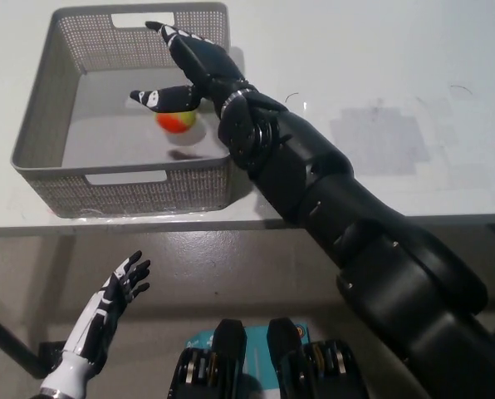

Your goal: Use the right hand to pick up a tennis ball and put it into a container on the left side

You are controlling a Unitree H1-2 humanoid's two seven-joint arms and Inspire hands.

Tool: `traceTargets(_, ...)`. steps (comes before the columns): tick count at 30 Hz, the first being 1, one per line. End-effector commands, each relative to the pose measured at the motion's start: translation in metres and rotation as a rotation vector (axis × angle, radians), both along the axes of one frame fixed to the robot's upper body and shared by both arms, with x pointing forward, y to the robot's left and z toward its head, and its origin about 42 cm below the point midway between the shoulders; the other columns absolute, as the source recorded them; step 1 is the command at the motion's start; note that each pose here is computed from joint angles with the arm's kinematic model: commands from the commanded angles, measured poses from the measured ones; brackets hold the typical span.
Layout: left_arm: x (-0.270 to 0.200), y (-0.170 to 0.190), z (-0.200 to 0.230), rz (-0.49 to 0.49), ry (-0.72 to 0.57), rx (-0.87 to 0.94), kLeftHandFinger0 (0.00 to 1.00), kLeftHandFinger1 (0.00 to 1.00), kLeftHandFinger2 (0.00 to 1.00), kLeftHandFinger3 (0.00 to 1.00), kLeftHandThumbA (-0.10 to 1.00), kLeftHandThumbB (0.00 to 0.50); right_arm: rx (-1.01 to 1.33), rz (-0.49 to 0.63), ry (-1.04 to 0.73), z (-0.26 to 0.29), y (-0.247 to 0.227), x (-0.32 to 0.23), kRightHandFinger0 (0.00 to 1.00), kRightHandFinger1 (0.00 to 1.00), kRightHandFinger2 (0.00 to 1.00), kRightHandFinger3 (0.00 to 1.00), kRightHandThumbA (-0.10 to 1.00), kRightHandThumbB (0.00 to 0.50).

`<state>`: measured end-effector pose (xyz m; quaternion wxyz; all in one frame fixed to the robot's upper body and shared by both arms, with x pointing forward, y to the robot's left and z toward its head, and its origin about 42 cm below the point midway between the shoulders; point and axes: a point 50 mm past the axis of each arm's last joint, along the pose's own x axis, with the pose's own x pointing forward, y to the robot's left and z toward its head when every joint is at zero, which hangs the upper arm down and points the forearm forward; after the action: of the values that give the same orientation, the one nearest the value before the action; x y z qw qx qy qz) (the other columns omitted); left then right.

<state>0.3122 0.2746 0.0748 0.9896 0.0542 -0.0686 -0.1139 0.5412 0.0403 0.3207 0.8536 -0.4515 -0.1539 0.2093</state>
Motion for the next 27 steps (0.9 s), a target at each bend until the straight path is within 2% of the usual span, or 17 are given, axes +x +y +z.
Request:
traceTargets(1, 0.008, 0.003, 0.012, -0.025, -0.047, 0.019, 1.0, 1.0, 1.0, 1.0, 1.0, 0.25, -0.036, 0.019, -0.098, 0.052, 0.009, 0.004, 1.0, 1.0, 1.0, 1.0, 0.84, 0.46)
traceTargets(9, 0.009, 0.003, 0.015, -0.027, -0.045, 0.019, 1.0, 1.0, 1.0, 1.0, 1.0, 0.257, -0.007, 0.003, -0.115, 0.065, -0.001, 0.009, 1.0, 1.0, 1.0, 1.0, 0.91, 0.445)
traceTargets(13, 0.01, 0.003, 0.016, -0.028, -0.044, 0.019, 1.0, 1.0, 1.0, 1.0, 1.0, 0.263, 0.053, 0.007, -0.14, 0.079, -0.015, 0.014, 1.0, 1.0, 1.0, 1.0, 1.0, 0.455)
traceTargets(15, 0.012, 0.004, 0.017, -0.031, -0.047, 0.027, 1.0, 1.0, 1.0, 1.0, 1.0, 0.265, 0.08, 0.001, -0.171, 0.089, -0.026, 0.016, 1.0, 1.0, 1.0, 1.0, 1.0, 0.466)
traceTargets(17, 0.011, 0.005, 0.018, -0.033, -0.042, 0.03, 1.0, 1.0, 1.0, 1.0, 1.0, 0.265, 0.168, 0.01, -0.212, 0.106, -0.048, 0.014, 1.0, 1.0, 1.0, 1.0, 1.0, 0.436)
traceTargets(22, 0.012, 0.004, 0.018, -0.036, -0.029, 0.016, 1.0, 1.0, 1.0, 1.0, 1.0, 0.235, 0.269, 0.004, -0.287, 0.126, -0.096, -0.002, 1.0, 1.0, 1.0, 1.0, 1.0, 0.424)
traceTargets(24, 0.012, 0.004, 0.019, -0.036, -0.033, 0.015, 1.0, 1.0, 1.0, 1.0, 1.0, 0.263, 0.361, 0.027, -0.326, 0.133, -0.136, -0.022, 1.0, 1.0, 1.0, 1.0, 1.0, 0.399)
traceTargets(27, 0.008, 0.005, 0.016, -0.031, -0.025, 0.01, 1.0, 1.0, 1.0, 1.0, 1.0, 0.264, 0.431, 0.011, -0.343, 0.128, -0.171, -0.049, 1.0, 1.0, 1.0, 1.0, 1.0, 0.424)
